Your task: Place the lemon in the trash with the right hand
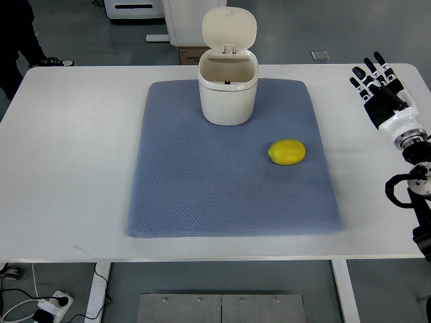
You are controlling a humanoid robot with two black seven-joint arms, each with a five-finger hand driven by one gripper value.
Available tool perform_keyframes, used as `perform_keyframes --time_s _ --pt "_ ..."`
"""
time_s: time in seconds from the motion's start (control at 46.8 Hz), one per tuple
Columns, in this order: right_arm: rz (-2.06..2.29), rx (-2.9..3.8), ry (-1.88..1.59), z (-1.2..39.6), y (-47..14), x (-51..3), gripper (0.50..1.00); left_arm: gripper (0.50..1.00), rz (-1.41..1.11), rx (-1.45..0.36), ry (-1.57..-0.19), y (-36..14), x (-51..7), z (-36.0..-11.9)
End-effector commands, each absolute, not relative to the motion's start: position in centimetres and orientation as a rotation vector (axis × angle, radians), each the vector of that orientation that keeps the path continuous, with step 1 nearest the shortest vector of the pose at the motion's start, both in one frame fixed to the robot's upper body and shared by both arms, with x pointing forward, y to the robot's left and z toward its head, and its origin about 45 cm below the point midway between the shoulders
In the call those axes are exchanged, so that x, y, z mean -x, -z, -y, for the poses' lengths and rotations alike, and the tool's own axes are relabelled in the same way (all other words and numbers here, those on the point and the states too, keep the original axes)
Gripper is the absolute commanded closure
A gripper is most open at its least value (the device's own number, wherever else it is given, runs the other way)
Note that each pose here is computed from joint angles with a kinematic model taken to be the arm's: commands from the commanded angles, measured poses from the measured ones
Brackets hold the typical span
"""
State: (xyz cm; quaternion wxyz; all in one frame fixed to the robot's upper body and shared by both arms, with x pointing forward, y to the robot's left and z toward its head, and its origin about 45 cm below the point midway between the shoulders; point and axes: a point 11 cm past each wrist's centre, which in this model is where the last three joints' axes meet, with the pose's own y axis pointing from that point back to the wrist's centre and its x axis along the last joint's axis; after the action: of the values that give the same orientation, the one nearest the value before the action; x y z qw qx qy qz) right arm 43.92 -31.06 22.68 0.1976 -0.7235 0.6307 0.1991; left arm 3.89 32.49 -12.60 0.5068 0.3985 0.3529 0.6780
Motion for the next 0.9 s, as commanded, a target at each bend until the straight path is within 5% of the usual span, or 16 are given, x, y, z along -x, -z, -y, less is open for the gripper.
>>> perform_keyframes --time_s 0.0,0.877 --pt "-1.764 2.026 -0.553 31.1 -22.8 -44.0 0.5 0.5 -0.851 -0.962 -1.636 12.6 -3.9 -32.5" --pt "-1.775 2.003 -0.533 32.4 -23.4 -44.0 0.5 0.5 -0.853 -0.962 -1.637 12.6 -3.8 -32.5"
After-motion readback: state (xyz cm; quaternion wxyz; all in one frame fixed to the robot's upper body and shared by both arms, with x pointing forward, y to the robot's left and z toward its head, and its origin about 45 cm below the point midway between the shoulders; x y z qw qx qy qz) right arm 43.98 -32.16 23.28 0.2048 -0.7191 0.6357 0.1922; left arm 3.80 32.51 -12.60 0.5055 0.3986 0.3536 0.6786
